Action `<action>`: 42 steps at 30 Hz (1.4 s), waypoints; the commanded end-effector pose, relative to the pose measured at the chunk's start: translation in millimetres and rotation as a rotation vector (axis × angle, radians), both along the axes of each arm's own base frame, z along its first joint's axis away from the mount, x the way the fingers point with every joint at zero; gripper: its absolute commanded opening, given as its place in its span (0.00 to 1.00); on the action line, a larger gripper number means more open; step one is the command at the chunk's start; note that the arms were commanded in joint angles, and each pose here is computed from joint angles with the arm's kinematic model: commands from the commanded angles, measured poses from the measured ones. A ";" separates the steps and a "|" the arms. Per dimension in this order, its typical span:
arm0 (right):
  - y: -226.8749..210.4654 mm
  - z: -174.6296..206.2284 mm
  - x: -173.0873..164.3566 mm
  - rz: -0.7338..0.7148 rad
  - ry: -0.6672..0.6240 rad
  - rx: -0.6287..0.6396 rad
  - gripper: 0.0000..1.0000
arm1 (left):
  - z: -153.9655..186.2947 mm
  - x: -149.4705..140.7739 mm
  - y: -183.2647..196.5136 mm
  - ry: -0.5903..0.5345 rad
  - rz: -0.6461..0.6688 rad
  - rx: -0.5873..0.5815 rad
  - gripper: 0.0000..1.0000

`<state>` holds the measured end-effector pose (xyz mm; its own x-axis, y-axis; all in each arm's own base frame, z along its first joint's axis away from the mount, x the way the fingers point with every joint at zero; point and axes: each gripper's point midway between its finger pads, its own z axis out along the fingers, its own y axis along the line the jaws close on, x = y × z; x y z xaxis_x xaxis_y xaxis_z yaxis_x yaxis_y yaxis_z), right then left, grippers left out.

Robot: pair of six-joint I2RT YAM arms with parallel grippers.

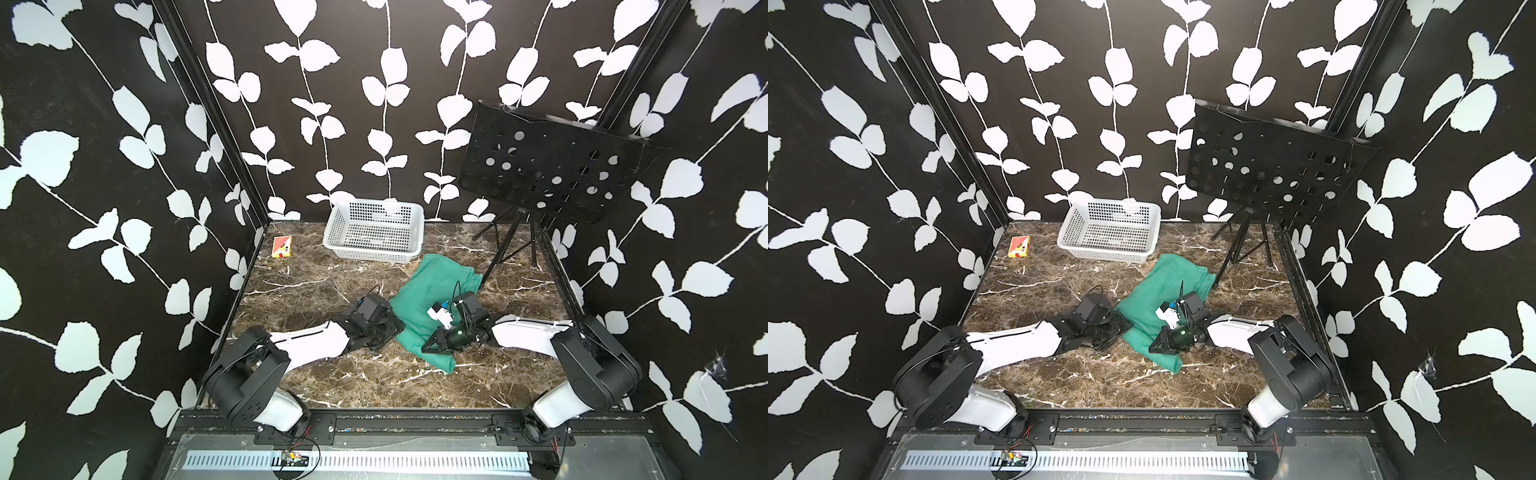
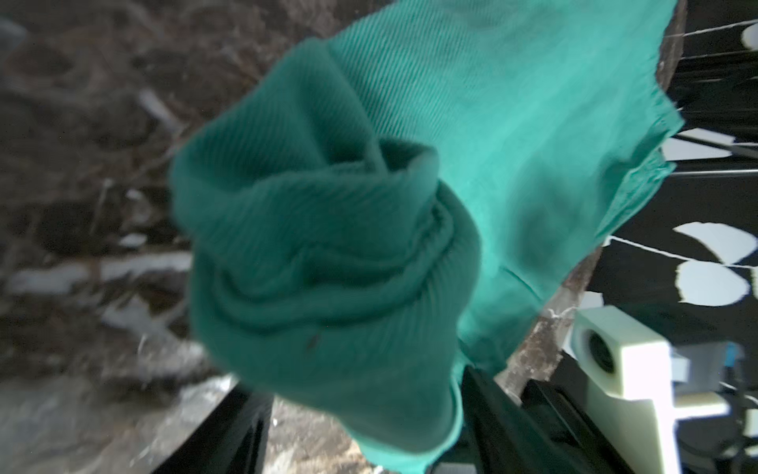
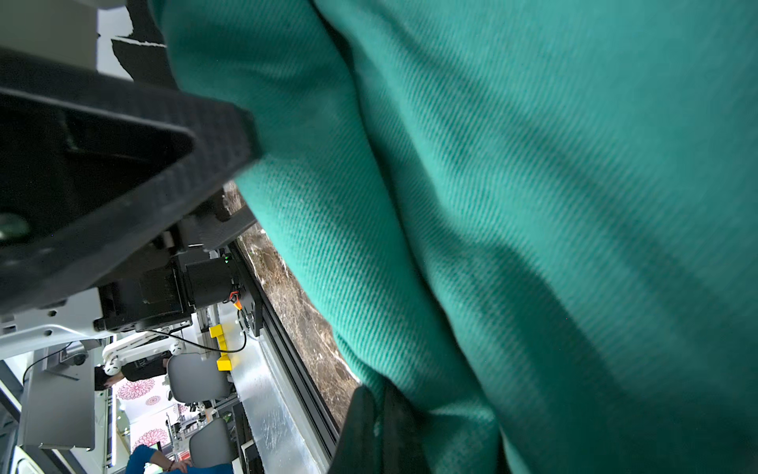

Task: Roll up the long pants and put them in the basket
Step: Roll the long pant at the center of the board.

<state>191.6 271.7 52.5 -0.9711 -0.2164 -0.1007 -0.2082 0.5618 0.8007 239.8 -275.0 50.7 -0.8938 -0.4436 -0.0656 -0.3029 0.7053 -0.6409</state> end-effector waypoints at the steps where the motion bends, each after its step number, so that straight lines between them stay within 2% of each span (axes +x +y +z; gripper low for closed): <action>1: -17.5 -13.1 -4.7 -0.030 0.031 -0.073 0.13 | -0.9 13.1 -5.4 0.004 0.044 -0.008 0.54; 4: -22.9 -4.8 -1.0 -0.038 -0.048 -0.093 0.35 | -7.3 13.7 -8.7 0.039 0.055 -0.004 0.37; 6: -23.1 7.8 1.1 -0.023 -0.155 -0.099 0.44 | -8.9 11.7 -7.0 0.061 0.055 0.014 0.30; 9: -25.2 23.2 3.5 0.024 -0.401 -0.196 0.53 | -16.0 1.9 4.0 0.127 0.092 0.055 0.23; 10: -23.1 28.2 2.2 0.058 -0.507 -0.234 0.53 | -19.1 -2.5 8.0 0.156 0.113 0.061 0.21; 12: -21.0 32.8 2.6 0.115 -0.721 -0.346 0.62 | -23.0 -9.7 14.3 0.192 0.143 0.071 0.19; 14: -13.6 36.3 -2.0 0.208 -0.909 -0.424 0.65 | -21.5 -13.0 19.7 0.207 0.157 0.089 0.19; 17: -5.8 31.1 -7.8 0.345 -1.105 -0.553 0.67 | -17.2 -13.8 24.4 0.205 0.166 0.111 0.19; 21: 2.2 13.8 -11.1 0.496 -1.246 -0.722 0.68 | -15.5 -13.6 24.7 0.208 0.174 0.108 0.19; 24: 5.4 4.8 -2.7 0.503 -1.290 -0.822 0.68 | -15.7 -14.6 24.7 0.215 0.178 0.104 0.19; 28: 5.8 -9.5 6.4 0.493 -1.290 -0.902 0.62 | -12.5 -17.0 28.3 0.215 0.187 0.106 0.18; 32: 6.5 -26.9 2.7 0.542 -1.226 -0.932 0.33 | -5.3 -19.4 32.5 0.210 0.196 0.106 0.18; 35: 6.7 -26.2 -0.4 0.524 -1.199 -0.902 0.16 | -2.1 -22.0 36.7 0.210 0.204 0.109 0.19; 36: 10.1 -15.4 -1.1 0.491 -1.198 -0.858 0.12 | -0.4 -22.3 38.1 0.207 0.211 0.107 0.21; 39: 12.8 -9.3 -8.6 0.436 -1.110 -0.748 0.01 | 4.6 -24.1 44.4 0.194 0.229 0.112 0.32; 42: 17.9 -7.5 -18.8 0.374 -0.969 -0.595 0.00 | 12.9 -22.9 48.7 0.166 0.232 0.115 0.49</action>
